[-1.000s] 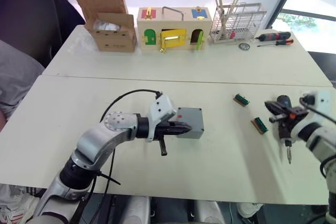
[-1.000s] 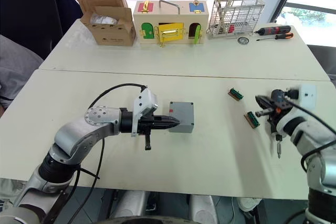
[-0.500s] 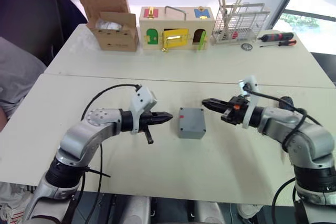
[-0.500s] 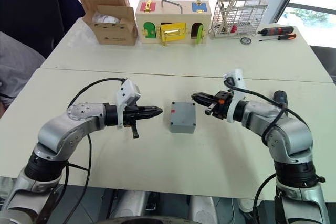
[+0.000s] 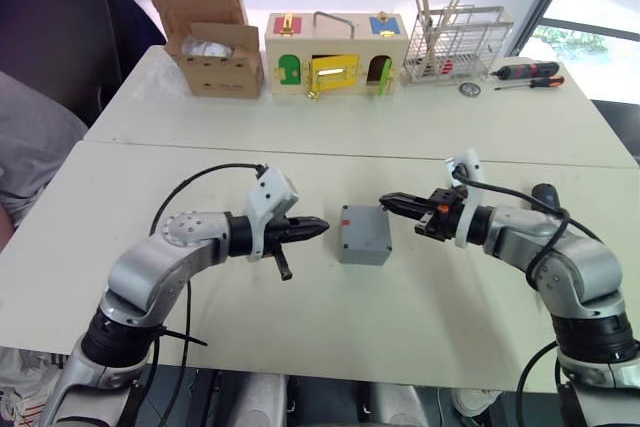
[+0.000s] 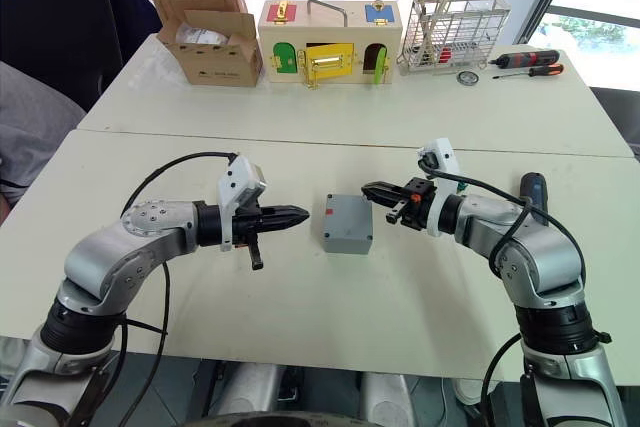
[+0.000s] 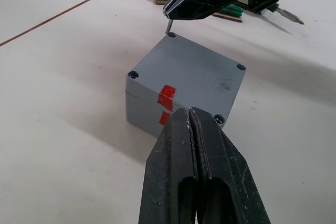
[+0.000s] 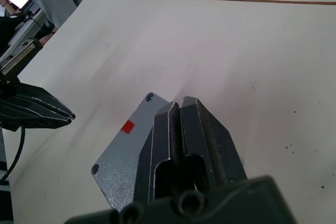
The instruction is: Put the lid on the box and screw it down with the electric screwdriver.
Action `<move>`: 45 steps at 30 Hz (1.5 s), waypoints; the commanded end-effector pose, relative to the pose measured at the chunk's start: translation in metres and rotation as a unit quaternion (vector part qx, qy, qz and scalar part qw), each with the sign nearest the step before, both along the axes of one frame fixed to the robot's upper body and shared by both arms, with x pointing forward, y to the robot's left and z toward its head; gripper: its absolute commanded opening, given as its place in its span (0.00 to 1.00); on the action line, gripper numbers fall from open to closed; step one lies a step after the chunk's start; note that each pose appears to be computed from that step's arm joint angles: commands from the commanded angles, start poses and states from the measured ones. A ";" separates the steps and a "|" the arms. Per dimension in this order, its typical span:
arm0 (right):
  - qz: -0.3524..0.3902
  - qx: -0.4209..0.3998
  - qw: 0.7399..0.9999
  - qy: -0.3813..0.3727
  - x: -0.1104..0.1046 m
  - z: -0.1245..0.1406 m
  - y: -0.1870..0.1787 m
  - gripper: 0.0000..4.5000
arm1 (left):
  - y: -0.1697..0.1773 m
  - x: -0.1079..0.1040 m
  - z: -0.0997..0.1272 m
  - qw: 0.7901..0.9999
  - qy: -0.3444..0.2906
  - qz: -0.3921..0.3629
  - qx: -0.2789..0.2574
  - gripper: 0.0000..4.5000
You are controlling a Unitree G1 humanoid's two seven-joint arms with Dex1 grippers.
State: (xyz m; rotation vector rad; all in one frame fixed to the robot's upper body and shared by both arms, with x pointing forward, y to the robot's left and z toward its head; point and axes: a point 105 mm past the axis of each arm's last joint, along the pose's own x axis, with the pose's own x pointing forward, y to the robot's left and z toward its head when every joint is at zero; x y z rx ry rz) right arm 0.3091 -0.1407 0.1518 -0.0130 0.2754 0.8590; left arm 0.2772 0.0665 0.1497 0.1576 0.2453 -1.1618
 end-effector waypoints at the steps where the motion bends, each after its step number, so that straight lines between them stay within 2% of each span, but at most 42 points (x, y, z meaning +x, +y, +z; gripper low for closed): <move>1: -0.015 0.006 1.000 -0.019 0.001 0.009 -0.007 0.01 | -0.005 -0.003 0.008 1.000 -0.019 -0.015 -0.004 0.00; 45: -0.009 0.008 1.000 0.002 -0.006 0.001 -0.001 0.01 | -0.011 -0.003 0.003 1.000 -0.015 -0.028 0.000 0.00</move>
